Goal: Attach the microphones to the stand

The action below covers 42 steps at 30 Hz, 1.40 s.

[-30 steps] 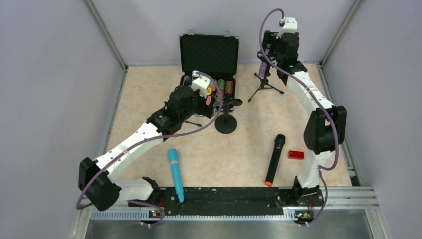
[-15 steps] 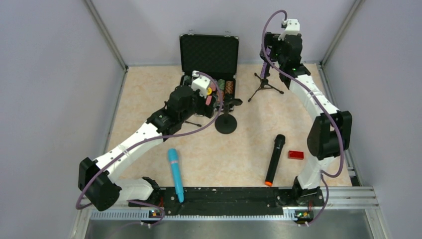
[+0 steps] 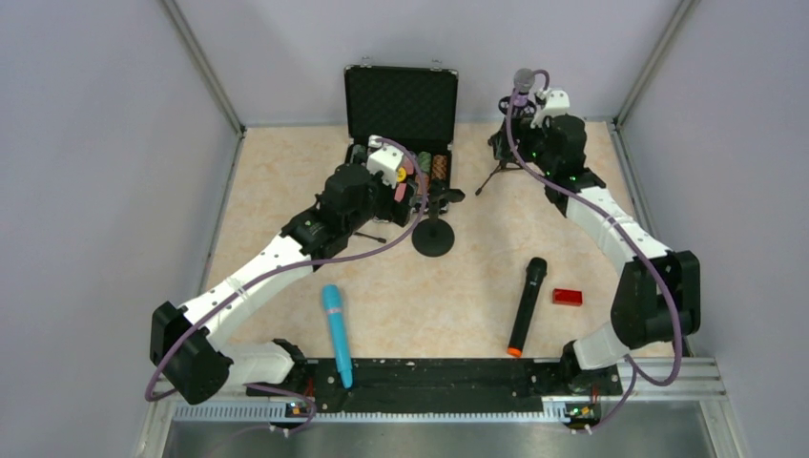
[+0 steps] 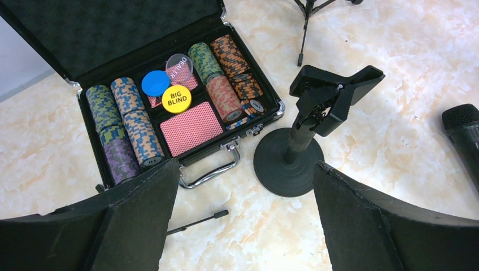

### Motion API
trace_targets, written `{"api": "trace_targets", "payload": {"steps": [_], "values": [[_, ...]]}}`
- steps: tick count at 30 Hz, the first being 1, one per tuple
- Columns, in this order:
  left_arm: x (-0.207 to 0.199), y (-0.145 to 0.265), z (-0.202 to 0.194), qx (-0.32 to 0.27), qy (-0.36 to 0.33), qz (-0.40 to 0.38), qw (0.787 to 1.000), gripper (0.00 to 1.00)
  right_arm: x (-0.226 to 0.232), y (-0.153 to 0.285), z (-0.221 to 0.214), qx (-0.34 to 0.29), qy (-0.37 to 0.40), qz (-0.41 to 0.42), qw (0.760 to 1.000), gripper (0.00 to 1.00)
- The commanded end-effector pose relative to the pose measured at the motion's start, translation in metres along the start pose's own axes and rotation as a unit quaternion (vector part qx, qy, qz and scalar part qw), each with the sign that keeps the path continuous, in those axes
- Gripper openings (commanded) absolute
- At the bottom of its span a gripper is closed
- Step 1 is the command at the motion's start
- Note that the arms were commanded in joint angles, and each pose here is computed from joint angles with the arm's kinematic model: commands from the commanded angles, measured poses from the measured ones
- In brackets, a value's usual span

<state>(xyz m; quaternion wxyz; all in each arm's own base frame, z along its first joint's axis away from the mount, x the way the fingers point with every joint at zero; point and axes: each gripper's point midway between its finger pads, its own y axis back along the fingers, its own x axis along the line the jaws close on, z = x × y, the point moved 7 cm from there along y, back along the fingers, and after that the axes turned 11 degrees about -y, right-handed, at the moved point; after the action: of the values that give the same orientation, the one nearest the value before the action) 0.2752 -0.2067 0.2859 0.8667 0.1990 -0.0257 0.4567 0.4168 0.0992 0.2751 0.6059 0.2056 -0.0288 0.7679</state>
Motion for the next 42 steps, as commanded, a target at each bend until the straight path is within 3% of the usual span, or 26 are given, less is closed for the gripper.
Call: {"api": "trace_targets", "payload": {"steps": [1, 10, 15, 21, 27, 31, 37, 42], "values": [[0.004, 0.008, 0.018, -0.041, -0.001, 0.006, 0.999, 0.92, 0.014, 0.028, 0.004, -0.012, 0.001, 0.048, 0.999, 0.99], [0.001, 0.002, 0.013, -0.031, -0.004, 0.001, 1.0, 0.92, 0.012, 0.065, -0.05, 0.063, 0.01, 0.105, 0.992, 0.98], [0.006, 0.005, 0.013, -0.03, -0.012, 0.02, 0.999, 0.93, 0.018, 0.084, -0.066, 0.072, 0.032, 0.166, 0.983, 0.98], [0.006, 0.004, 0.012, -0.029, -0.019, 0.016, 0.999, 0.93, 0.038, 0.107, -0.059, 0.019, 0.078, 0.272, 0.959, 0.98], [0.004, 0.003, 0.011, -0.028, -0.02, 0.01, 0.999, 0.93, 0.061, 0.134, -0.035, -0.08, 0.161, 0.348, 0.92, 0.99], [0.003, 0.003, 0.011, -0.029, -0.017, 0.007, 0.999, 0.93, 0.08, 0.14, -0.026, -0.077, 0.174, 0.405, 0.894, 0.98], [0.003, 0.003, 0.011, -0.028, -0.018, 0.007, 0.999, 0.93, 0.099, 0.135, -0.028, -0.032, 0.16, 0.431, 0.888, 0.98], [0.004, 0.003, 0.011, -0.028, -0.017, 0.01, 0.999, 0.93, 0.101, 0.129, -0.03, 0.0, 0.1, 0.403, 0.91, 0.99]]}}
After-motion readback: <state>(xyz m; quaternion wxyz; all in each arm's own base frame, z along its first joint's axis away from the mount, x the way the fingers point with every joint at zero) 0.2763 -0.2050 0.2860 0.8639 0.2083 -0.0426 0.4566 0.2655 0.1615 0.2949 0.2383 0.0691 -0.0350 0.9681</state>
